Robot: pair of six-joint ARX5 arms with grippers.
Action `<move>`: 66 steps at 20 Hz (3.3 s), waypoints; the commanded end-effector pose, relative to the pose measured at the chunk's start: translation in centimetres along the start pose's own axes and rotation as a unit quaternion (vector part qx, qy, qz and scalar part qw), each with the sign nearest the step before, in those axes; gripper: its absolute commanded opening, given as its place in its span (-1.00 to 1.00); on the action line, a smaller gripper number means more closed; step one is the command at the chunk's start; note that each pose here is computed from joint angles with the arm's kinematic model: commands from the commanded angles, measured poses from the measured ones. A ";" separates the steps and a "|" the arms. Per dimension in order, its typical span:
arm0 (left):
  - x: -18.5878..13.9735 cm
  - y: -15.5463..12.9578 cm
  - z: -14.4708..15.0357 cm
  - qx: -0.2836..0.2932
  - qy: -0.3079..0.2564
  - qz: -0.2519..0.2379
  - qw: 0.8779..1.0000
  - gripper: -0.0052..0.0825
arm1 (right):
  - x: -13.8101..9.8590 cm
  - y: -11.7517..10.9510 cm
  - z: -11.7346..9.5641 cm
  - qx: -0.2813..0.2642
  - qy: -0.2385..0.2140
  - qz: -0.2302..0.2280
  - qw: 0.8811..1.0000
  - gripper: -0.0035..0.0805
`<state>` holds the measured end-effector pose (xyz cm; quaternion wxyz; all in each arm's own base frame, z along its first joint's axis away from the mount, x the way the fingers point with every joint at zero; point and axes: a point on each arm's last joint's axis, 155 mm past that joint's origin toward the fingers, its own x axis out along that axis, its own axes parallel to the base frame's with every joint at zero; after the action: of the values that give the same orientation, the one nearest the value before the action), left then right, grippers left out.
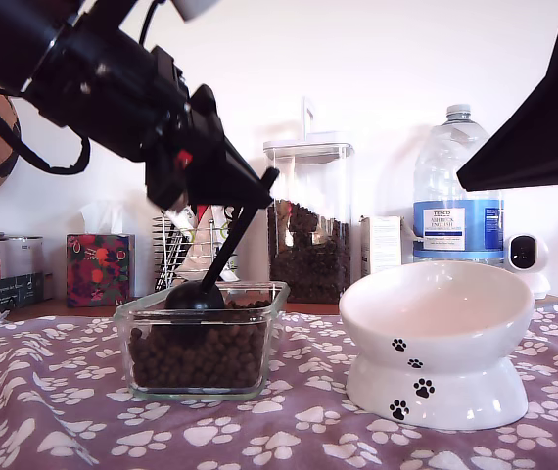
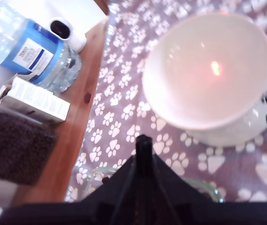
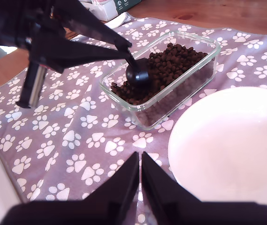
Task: Measure one spoon of cat food and pour it into the food bowl
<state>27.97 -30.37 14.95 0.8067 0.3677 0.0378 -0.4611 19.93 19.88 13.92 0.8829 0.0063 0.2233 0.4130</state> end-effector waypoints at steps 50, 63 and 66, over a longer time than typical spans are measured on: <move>-6.1 -6.2 -10.4 -0.458 0.270 -0.071 0.844 -0.17 | 0.2 0.2 -0.6 0.006 0.010 0.004 1.000 -0.91; -8.5 -5.0 -6.6 -0.621 0.299 -0.051 0.722 -0.26 | 0.2 0.1 -0.3 0.004 0.003 0.002 1.000 -0.91; -9.7 -1.8 -5.8 -0.623 0.260 0.022 0.737 -0.44 | 0.2 0.1 -0.3 0.004 0.003 0.000 1.000 -0.91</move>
<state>21.98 -20.25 10.82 0.8003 -0.0982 0.5581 -0.1963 19.85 19.91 13.84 0.8823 0.0071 0.2258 0.4130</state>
